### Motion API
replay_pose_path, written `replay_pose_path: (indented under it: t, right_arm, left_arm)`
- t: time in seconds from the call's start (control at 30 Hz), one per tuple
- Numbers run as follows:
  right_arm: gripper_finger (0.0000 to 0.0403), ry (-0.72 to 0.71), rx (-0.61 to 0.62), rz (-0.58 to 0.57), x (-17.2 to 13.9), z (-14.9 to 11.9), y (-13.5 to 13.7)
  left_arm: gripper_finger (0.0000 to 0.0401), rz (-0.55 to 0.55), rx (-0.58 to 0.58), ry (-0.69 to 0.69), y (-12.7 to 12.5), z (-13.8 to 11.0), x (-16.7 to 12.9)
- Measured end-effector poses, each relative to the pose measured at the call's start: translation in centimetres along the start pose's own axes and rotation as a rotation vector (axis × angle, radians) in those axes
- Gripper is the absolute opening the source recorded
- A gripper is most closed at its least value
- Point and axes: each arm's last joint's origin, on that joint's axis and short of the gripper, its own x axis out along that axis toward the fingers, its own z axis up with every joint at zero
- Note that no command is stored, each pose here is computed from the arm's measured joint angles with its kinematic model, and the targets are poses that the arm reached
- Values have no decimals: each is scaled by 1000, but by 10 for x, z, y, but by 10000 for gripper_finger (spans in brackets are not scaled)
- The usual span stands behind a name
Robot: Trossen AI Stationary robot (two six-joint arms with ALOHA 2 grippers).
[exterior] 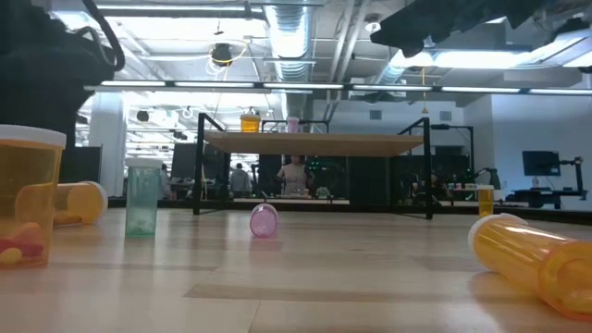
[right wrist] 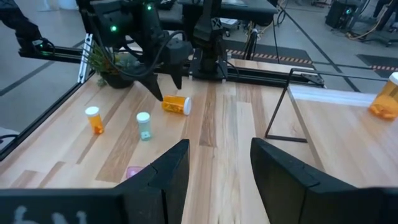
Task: Pick and place medicine bottles onto shelf by color
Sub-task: Put the large orange pill bottle on the shelf align with the other large orange pill bottle
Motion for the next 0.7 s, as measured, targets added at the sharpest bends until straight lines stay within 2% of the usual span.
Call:
replay_pose_path:
  t: [0.13,0.3,0.47,0.7]
  right_arm:
    - [191,-1,3,0,0,0,0]
    - [191,-2,10,1,0,0,0]
    - [191,6,28,22,1,0,5]
    - [191,-2,13,44,2,1,9]
  left_arm:
    - [308,7,-18,4,-6,0,9]
    - [309,77,11,56,-10,-1,24]
    - [305,40,47,58,-17,-3,30]
    - [239,48,69,78,-16,-3,29]
